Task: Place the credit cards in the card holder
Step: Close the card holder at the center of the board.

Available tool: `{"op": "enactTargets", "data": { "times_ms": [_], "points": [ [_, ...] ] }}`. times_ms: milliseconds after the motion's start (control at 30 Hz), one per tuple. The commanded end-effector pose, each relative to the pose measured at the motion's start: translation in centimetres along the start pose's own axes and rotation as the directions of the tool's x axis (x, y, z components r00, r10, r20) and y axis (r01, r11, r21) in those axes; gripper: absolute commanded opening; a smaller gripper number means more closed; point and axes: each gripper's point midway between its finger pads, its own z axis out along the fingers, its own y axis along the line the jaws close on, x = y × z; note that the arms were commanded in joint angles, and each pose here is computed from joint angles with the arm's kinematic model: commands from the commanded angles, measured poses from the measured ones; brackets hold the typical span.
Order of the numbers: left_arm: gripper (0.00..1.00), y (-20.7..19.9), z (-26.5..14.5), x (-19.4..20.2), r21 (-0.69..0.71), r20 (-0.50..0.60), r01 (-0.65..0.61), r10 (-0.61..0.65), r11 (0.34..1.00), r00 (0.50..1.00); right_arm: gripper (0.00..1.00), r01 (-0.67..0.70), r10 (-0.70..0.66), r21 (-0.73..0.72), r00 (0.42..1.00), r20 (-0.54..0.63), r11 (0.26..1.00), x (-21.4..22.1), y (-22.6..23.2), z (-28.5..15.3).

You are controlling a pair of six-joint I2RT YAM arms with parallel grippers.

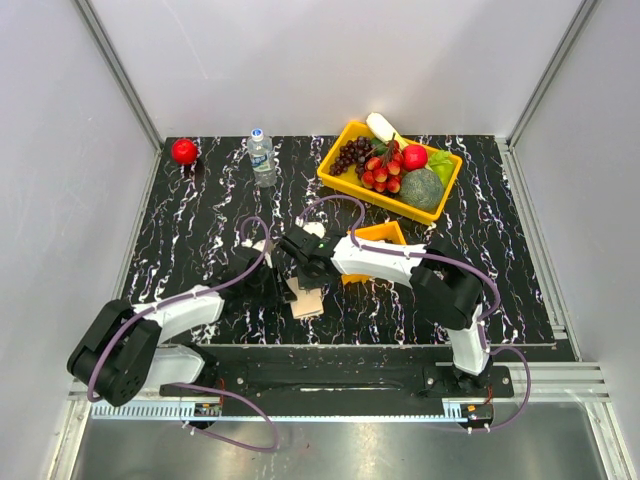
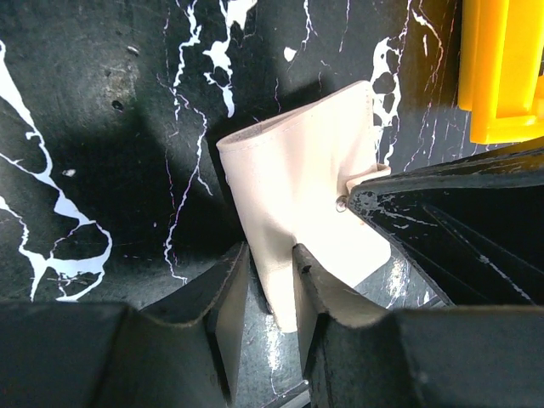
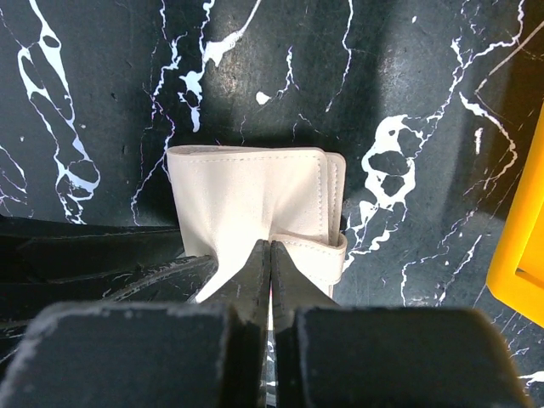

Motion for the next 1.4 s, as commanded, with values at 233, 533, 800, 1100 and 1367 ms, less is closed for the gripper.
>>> {"op": "enactTargets", "data": {
  "times_ms": [233,533,800,1100,1367],
  "points": [
    [0.31,-0.6,0.3,-1.0,-0.008,0.022,-0.013,0.013,1.0,1.0,0.0,-0.028,0.027,-0.059,1.0,-0.002,0.998,-0.3,0.9,-0.7],
    [0.29,-0.7,0.5,-1.1,-0.004,0.02,-0.014,0.014,1.0,1.0,0.0,-0.028,0.029,-0.087,1.0,0.003,0.996,-0.6,1.4,-1.0],
    [0.27,-0.6,0.6,-1.2,-0.012,0.021,-0.015,0.015,1.0,1.0,0.0,-0.036,0.037,-0.116,0.999,0.005,0.993,-0.6,1.7,-1.5],
    [0.26,-0.4,0.6,-1.2,-0.027,0.023,-0.014,0.015,1.0,1.0,0.0,-0.039,0.043,-0.129,0.998,0.034,0.991,-1.4,1.6,-2.2],
    [0.26,-0.4,0.6,-1.5,-0.03,0.034,-0.017,0.018,0.999,0.999,0.0,-0.04,0.047,-0.136,0.998,0.048,0.99,-1.6,1.6,-2.6]
  ]
}}
